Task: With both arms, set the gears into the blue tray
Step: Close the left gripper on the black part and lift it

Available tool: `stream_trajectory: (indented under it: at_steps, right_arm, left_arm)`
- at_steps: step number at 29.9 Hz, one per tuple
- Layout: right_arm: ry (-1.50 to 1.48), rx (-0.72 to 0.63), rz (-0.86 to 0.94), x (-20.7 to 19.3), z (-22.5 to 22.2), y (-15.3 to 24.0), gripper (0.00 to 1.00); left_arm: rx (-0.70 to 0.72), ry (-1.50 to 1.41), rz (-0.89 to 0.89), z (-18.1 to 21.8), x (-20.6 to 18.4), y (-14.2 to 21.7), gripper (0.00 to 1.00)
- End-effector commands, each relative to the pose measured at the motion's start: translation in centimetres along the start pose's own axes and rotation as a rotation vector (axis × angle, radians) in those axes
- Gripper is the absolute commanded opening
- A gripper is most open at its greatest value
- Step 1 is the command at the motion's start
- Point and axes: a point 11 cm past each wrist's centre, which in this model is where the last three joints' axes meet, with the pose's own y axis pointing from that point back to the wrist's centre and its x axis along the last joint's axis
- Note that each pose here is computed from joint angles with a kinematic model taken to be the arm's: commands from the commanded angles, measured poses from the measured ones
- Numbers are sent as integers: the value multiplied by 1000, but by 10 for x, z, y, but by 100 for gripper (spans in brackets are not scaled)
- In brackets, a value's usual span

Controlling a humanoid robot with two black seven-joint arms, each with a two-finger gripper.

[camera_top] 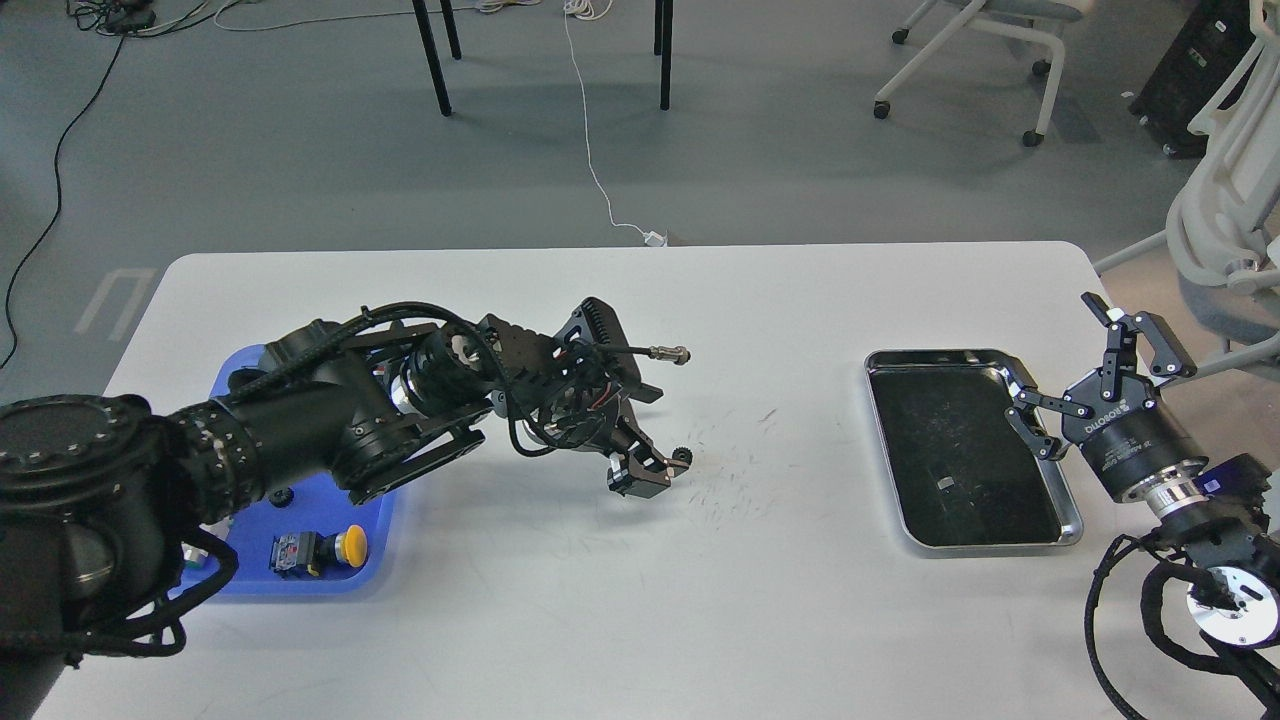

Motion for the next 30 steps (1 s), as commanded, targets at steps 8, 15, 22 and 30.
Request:
stream_trajectory:
  at_steps: [8,15,22,30]
  right_arm:
    - [6,-1,-3,0,-1,0,97]
    - [10,-2,-5,0,-2,-1,97]
    - [10,-1,-6,-1,-2,-2,97]
    - [13,-2,-8,-1,-2,-2,97]
  left_arm:
    - [-21,-6,-23,12,-7,-13,73]
    - [-29,-1,-35,16,-13,-15,49]
    - [-34,8,-39,18,-18,-17,24]
    - [-24,12,-43,14,-19,-16,14]
